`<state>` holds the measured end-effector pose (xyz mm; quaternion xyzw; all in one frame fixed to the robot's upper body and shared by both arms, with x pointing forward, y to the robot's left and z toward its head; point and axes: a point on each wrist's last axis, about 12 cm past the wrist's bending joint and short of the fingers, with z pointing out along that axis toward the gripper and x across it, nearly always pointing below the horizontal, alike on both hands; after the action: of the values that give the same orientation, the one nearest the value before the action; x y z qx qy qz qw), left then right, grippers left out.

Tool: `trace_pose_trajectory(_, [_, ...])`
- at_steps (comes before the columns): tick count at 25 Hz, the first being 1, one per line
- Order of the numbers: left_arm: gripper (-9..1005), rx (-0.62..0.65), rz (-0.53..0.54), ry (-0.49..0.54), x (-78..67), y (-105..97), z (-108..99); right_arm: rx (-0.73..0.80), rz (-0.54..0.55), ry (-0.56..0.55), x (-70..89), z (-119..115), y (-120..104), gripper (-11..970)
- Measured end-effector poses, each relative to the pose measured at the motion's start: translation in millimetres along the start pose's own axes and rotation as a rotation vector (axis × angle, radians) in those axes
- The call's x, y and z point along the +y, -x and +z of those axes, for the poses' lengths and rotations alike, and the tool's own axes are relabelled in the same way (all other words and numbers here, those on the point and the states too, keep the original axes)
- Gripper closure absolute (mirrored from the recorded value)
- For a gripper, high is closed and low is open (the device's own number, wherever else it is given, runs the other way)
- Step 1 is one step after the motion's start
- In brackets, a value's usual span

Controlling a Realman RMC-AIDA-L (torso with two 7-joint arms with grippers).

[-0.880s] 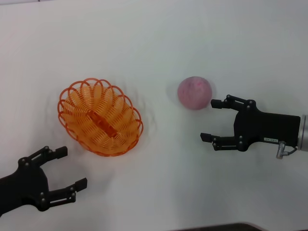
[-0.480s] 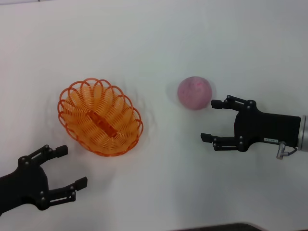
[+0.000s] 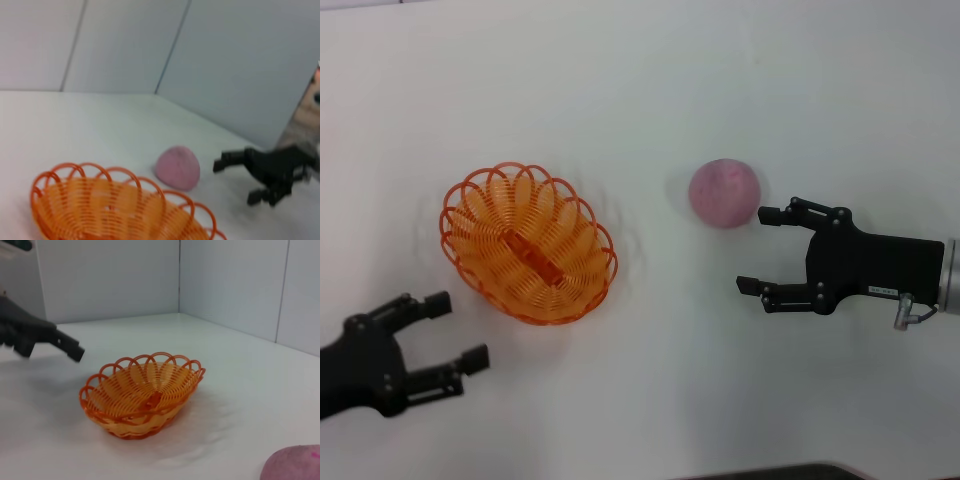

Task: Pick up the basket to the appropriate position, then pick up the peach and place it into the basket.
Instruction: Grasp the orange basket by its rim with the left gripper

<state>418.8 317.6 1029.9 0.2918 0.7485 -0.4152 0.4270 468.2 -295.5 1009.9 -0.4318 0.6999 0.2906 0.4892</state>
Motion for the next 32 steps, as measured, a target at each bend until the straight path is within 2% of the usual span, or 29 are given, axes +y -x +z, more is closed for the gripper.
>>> trace_pose_trajectory(3, [61, -0.033, -0.117, 0.011, 5.0, 11.4, -10.1, 0.0, 0.0, 0.0, 0.0, 0.0, 0.0, 17])
trace_pose_trajectory(7, [61, -0.063, -0.329, 0.041, 19.8, 29.1, -24.1, 0.0, 0.0, 0.0, 0.0, 0.1, 0.1, 17])
trace_pose_trajectory(13, [66, -0.033, -0.422, 0.051, 31.4, 46.8, -25.1, -0.001, -0.003, 0.001, -0.8, 0.8, 0.9, 17])
trace_pose_trajectory(17, [73, 0.052, -0.424, 0.095, 43.9, 62.4, -23.6, -0.001, 0.0, 0.001, -0.7, 0.8, 0.9, 17])
trace_pose_trajectory(22, [81, 0.181, -0.408, 0.147, 60.7, 90.4, -9.4, -0.001, 0.01, 0.001, -0.9, 0.7, 0.9, 17])
trace_pose_trajectory(27, [90, 0.304, -0.318, 0.189, 72.9, 126.1, 19.5, 0.0, 0.011, 0.001, -1.0, 0.6, 0.9, 17])
trace_pose_trajectory(32, [99, 0.431, -0.238, 0.228, 78.4, 155.1, 52.8, 0.0, 0.012, 0.001, -1.0, 0.6, 1.0, 18])
